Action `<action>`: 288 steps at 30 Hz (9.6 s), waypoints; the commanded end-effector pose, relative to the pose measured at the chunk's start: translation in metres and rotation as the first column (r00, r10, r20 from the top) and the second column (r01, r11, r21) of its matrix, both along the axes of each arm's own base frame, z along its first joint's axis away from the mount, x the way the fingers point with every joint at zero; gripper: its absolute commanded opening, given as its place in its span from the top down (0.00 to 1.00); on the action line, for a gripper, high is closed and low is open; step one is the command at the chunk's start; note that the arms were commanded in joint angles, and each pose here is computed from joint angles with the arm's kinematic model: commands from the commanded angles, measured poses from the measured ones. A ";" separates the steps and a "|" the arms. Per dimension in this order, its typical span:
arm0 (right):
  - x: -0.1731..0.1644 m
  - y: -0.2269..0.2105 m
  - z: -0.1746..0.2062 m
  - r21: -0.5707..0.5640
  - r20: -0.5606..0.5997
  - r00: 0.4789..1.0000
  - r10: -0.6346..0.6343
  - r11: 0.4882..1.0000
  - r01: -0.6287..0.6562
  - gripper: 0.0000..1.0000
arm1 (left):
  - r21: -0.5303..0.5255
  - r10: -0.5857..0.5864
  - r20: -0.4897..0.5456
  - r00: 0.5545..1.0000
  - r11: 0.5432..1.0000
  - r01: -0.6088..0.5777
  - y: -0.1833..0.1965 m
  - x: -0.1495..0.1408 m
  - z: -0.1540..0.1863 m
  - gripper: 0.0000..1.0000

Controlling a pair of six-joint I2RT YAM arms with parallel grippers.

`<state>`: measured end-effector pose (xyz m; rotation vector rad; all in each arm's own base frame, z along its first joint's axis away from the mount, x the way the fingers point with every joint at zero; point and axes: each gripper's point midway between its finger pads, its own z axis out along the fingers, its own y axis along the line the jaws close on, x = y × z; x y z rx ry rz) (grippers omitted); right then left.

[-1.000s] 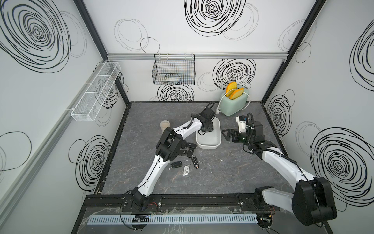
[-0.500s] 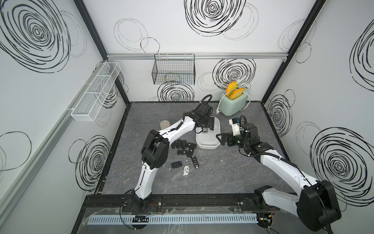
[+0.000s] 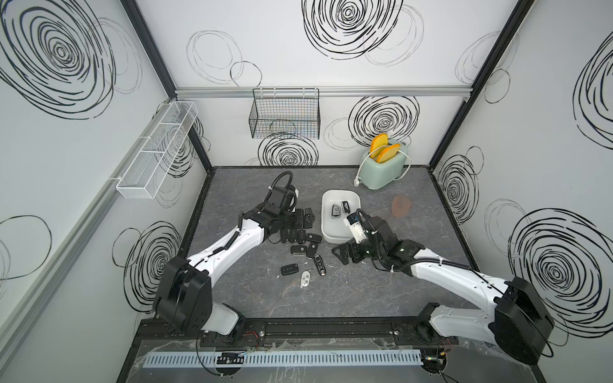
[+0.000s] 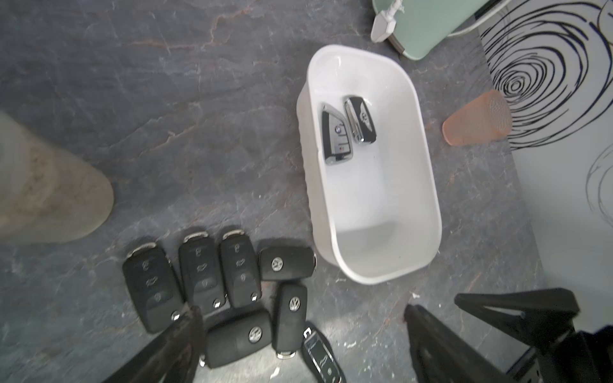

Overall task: Place the car key into the storage box
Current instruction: Pick up the car key from the center of the board, then place the car key in the storage box, then pick up the car key from the center of the board, then place the car key in the storage box.

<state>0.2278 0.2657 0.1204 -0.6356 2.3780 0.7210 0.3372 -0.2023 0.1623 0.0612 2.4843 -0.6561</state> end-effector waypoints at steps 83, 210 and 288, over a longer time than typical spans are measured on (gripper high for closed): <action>0.120 -0.028 0.010 -0.151 0.038 0.916 -0.400 0.904 0.401 0.70 | -0.061 -0.014 -0.019 1.000 0.998 0.013 0.011 -0.037 -0.036 0.02; 0.046 -0.042 0.018 0.086 -0.045 0.956 -0.291 0.952 0.294 0.01 | 0.374 -0.256 -0.394 0.883 0.832 0.409 -0.023 -0.159 -0.154 0.67; 0.067 -0.106 0.017 0.213 -0.097 0.888 -0.450 0.862 0.460 0.01 | 0.345 -0.165 -0.140 0.976 0.916 0.204 -0.154 0.079 -0.136 0.61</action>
